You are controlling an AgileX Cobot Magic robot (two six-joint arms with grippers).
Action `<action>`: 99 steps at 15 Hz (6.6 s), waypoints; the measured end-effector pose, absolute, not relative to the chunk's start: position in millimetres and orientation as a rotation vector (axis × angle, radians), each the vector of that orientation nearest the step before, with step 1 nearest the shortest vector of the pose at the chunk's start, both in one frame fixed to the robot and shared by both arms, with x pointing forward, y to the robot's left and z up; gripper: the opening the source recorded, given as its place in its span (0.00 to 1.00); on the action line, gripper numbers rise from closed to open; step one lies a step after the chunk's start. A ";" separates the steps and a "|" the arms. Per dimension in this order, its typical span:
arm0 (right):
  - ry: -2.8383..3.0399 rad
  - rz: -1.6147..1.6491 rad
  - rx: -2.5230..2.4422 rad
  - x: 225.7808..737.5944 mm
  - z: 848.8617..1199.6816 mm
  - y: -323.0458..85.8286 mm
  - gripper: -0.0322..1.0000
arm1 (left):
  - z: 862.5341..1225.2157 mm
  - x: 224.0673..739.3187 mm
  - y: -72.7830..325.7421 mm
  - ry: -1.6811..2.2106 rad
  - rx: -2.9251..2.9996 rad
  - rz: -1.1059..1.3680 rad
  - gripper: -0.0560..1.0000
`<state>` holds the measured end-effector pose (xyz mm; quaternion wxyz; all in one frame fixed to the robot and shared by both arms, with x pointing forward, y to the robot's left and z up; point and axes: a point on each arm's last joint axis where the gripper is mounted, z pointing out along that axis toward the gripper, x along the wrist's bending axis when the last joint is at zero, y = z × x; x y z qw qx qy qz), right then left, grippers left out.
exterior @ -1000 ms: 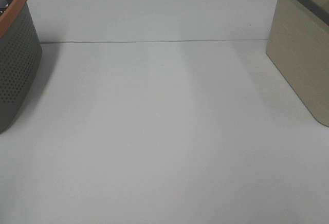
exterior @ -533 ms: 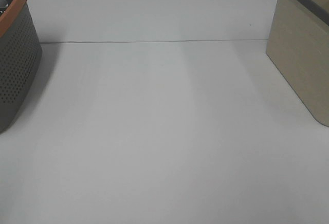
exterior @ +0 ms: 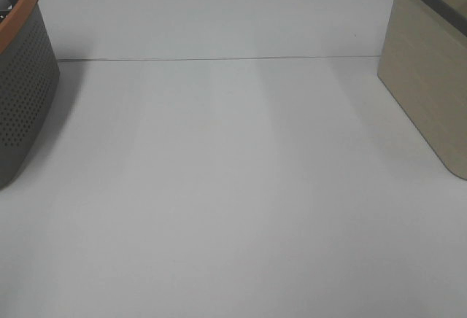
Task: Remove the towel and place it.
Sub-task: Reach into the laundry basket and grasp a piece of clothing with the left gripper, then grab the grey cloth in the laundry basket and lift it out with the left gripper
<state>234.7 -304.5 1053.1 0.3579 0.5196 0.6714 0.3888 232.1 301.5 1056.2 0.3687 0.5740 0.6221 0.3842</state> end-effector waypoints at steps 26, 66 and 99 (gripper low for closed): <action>1.731 1.002 1.341 234.8 1053.1 -304.6 0.67 | 1056.2 232.1 301.5 1.596 1.476 0.987 0.75; 1.731 1.002 1.341 234.8 1053.1 -304.6 0.67 | 1135.9 605.8 354.2 1.810 2.411 0.998 0.74; 1.710 0.997 1.363 235.1 1053.1 -306.2 0.67 | 966.2 699.7 401.4 1.878 2.392 0.949 0.05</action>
